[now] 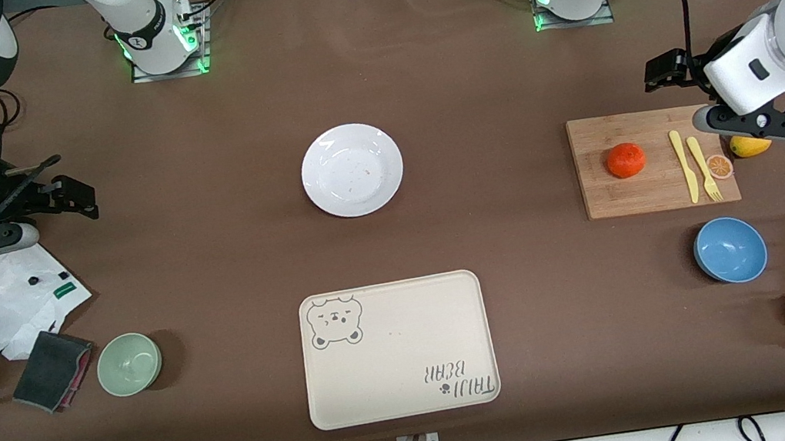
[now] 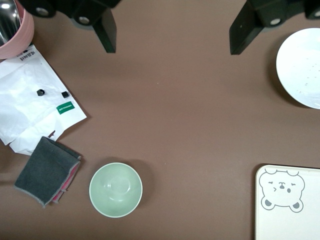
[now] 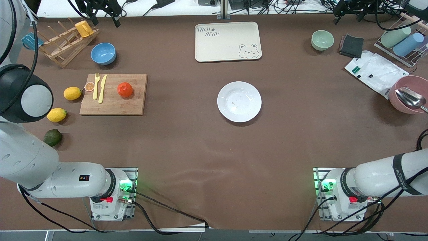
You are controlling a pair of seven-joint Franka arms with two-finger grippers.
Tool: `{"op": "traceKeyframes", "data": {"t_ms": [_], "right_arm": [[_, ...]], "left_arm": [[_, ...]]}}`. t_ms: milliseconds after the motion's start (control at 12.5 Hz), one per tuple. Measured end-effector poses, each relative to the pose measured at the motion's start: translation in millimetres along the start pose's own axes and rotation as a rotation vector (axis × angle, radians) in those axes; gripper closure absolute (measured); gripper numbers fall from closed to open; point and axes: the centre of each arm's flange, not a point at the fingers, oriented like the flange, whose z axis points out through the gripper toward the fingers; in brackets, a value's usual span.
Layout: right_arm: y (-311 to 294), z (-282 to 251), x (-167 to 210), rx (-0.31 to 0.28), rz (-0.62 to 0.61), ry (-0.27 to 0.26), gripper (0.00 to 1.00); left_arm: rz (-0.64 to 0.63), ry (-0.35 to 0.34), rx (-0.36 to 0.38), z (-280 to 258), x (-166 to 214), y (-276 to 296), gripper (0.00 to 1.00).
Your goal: Place orange and plate with both arms
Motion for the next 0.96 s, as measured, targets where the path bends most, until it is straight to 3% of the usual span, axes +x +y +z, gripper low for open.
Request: {"op": "traceKeyframes", "data": {"t_ms": [481,962], "right_arm": [[0,0,0,-0.001,0.000,0.000,0.00],[1,-2,0,-0.003,0.000,0.004,0.00]], "left_arm": [[-0.021,0.065,0.005,4,1,-10,0.00],[-0.036,0.127,0.043,22,-40,0,0.00]]}}
